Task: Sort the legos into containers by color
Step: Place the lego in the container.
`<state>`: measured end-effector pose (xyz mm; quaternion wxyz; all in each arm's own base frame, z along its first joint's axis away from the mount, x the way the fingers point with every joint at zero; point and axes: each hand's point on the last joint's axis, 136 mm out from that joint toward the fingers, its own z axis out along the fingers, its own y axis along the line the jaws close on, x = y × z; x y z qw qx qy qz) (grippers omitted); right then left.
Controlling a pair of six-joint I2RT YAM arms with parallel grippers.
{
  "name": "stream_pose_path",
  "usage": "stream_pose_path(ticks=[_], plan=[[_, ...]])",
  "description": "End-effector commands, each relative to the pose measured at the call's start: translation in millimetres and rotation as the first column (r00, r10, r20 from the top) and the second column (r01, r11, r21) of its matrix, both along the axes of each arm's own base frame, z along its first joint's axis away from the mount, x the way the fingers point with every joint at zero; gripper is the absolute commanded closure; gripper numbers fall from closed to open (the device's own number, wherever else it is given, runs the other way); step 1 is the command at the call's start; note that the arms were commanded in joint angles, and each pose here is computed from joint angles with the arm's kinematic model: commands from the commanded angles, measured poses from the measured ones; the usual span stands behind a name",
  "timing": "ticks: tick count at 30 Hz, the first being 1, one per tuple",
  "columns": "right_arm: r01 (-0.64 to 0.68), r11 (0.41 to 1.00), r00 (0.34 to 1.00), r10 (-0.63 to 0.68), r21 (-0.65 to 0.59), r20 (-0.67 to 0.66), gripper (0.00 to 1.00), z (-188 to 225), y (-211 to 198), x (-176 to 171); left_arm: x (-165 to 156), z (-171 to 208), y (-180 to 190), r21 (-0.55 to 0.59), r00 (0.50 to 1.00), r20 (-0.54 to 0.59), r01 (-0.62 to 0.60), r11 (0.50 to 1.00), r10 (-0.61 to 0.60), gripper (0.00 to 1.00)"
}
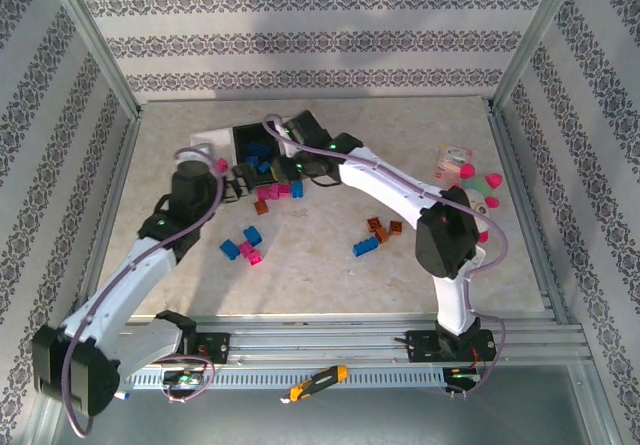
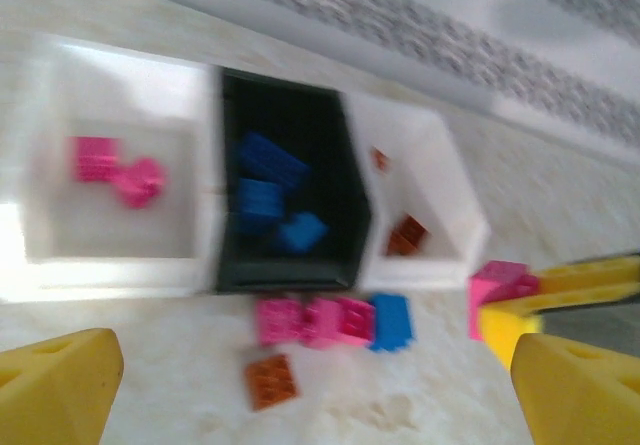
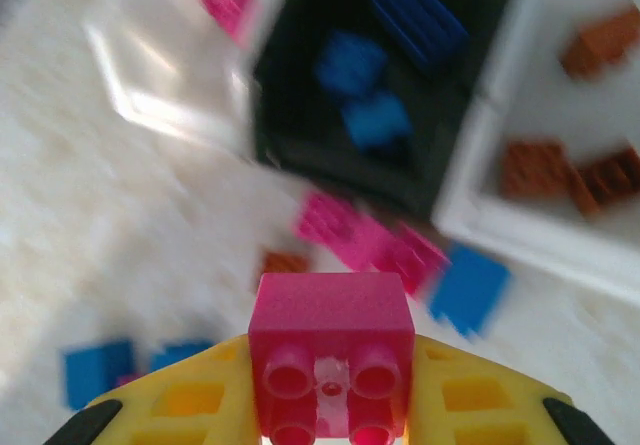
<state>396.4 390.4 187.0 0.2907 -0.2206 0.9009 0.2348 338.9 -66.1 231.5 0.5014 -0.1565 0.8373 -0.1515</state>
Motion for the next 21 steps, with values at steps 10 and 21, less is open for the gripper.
stream_pose_path(ticks=[10, 21], plan=[[0.025, 0.976, 0.993, -0.050, 0.217, 0.109, 0.75, -1, 126, 64, -50, -18, 76, -0.092, 0.961, -0.162, -0.240, 0.966, 0.223, 0.01], [0.001, 0.965, 0.989, -0.039, 0.262, 0.140, 0.65, -27, 142, 89, -73, -44, 69, -0.155, 0.947, -0.231, -0.261, 0.953, 0.222, 0.01]])
